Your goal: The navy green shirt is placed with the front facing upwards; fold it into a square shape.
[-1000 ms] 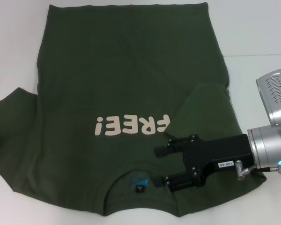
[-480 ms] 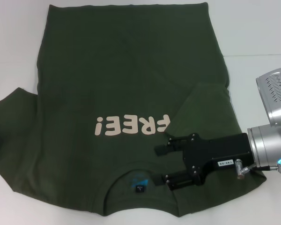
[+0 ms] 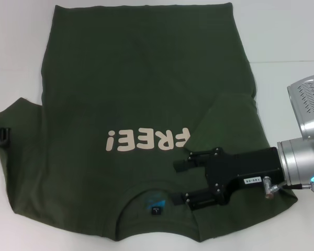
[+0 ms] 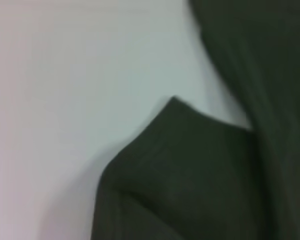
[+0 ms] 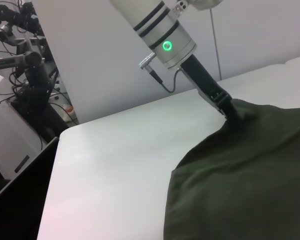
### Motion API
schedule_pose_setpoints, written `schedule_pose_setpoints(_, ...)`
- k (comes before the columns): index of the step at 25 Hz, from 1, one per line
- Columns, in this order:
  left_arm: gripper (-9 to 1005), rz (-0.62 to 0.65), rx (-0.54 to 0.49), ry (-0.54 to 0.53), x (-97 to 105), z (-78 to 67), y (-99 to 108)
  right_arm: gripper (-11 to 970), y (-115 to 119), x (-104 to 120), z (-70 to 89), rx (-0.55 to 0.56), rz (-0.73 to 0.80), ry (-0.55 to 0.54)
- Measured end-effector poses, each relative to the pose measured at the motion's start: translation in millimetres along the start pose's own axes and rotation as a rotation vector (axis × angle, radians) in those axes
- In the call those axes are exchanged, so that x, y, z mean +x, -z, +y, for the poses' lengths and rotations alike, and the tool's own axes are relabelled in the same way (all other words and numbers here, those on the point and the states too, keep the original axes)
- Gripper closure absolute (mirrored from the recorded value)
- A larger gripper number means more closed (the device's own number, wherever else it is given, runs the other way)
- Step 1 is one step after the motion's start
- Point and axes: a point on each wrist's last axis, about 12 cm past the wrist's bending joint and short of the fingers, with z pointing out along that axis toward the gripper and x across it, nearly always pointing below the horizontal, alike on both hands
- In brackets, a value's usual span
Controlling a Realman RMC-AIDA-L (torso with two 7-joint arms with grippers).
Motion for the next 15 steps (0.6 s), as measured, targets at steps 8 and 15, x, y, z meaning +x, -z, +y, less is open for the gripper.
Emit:
schedule_pose_setpoints(8, 964, -0.043, 0.102, -0.048, -10, -30.0, 3, 124, 1, 1, -0.4, 0.005, 0.0, -0.001)
schedule_pose_setpoints(15, 964, -0.064, 0.199, -0.093, -16, -60.0, -1, 125, 2, 2, -0.6, 0.01, 0.0, -0.002)
